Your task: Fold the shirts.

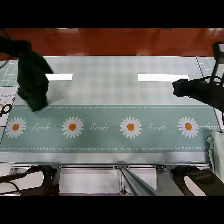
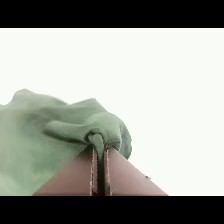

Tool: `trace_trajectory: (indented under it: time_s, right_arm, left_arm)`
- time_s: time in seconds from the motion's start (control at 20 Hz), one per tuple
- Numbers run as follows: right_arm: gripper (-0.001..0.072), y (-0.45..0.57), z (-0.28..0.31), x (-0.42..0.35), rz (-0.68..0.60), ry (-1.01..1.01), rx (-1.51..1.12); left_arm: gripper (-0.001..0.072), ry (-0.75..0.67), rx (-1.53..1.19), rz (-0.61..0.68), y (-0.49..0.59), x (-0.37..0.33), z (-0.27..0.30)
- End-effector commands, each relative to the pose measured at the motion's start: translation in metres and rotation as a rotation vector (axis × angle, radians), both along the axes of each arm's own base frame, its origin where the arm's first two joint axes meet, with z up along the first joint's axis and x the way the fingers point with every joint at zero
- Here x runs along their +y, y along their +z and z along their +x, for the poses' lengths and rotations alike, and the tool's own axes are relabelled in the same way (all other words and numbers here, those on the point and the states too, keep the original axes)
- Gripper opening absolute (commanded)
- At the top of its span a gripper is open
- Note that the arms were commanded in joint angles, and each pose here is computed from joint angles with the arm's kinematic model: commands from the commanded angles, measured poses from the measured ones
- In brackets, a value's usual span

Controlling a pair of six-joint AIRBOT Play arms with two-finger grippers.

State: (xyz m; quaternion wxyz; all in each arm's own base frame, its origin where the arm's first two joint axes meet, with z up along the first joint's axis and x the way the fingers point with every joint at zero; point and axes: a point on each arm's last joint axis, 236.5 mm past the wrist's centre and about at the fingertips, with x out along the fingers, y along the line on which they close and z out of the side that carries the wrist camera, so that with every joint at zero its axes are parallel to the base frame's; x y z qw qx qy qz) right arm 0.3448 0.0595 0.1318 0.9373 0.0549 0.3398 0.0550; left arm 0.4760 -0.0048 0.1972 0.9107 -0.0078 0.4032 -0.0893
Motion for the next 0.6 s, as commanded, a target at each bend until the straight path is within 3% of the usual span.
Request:
trace_trajectory:
  time_s: [0.0,0.15,0.3,0.55]
  right_arm:
    - [0.0404,0.012,-0.028,-0.005,-0.007,-0.001,0.012]
    - [0.0404,0.005,-0.043,-0.006,-0.004,0.000,0.070]
    - [0.0404,0.001,-0.047,-0.002,0.032,-0.009,0.097]
    - [0.0404,0.000,-0.048,-0.003,0.051,-0.036,0.107]
  left_arm:
    - [0.0023,-0.059,-0.252,-0.045,0.116,-0.043,-0.037]
    - [0.0023,-0.114,-0.408,-0.071,0.185,-0.073,-0.066]
    - [0.0024,-0.217,-0.500,-0.238,0.235,-0.128,-0.095]
    - [0.0024,-0.461,-0.389,-0.367,0.208,-0.226,-0.128]
